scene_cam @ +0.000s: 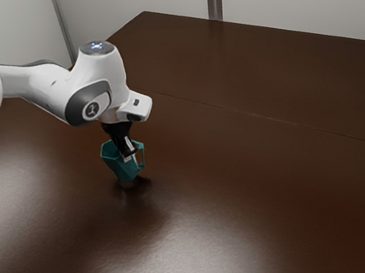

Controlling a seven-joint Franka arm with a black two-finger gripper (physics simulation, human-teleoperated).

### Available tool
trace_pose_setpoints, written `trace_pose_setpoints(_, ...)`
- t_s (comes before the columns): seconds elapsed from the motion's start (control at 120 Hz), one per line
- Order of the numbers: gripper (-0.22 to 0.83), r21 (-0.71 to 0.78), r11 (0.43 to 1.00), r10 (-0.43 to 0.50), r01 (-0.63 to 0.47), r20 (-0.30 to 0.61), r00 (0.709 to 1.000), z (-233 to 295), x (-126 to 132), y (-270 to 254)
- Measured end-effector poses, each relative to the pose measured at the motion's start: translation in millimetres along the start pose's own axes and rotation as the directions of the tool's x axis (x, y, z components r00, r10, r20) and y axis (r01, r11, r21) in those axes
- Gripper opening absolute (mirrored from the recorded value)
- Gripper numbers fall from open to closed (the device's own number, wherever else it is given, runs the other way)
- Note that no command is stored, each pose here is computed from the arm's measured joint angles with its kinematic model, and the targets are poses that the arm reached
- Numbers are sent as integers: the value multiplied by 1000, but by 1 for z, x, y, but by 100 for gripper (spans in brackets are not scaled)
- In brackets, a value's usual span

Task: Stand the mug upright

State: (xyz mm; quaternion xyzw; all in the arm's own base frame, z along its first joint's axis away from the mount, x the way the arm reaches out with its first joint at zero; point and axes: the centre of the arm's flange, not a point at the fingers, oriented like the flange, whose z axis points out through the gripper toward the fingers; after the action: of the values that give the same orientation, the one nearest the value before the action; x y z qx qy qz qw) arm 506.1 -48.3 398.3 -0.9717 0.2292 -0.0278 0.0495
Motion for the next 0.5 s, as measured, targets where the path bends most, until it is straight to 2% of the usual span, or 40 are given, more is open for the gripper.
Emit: trace_pose_setpoints(0.5, -17, -9, 995, -104, 104, 41, 994, 22, -11, 14)
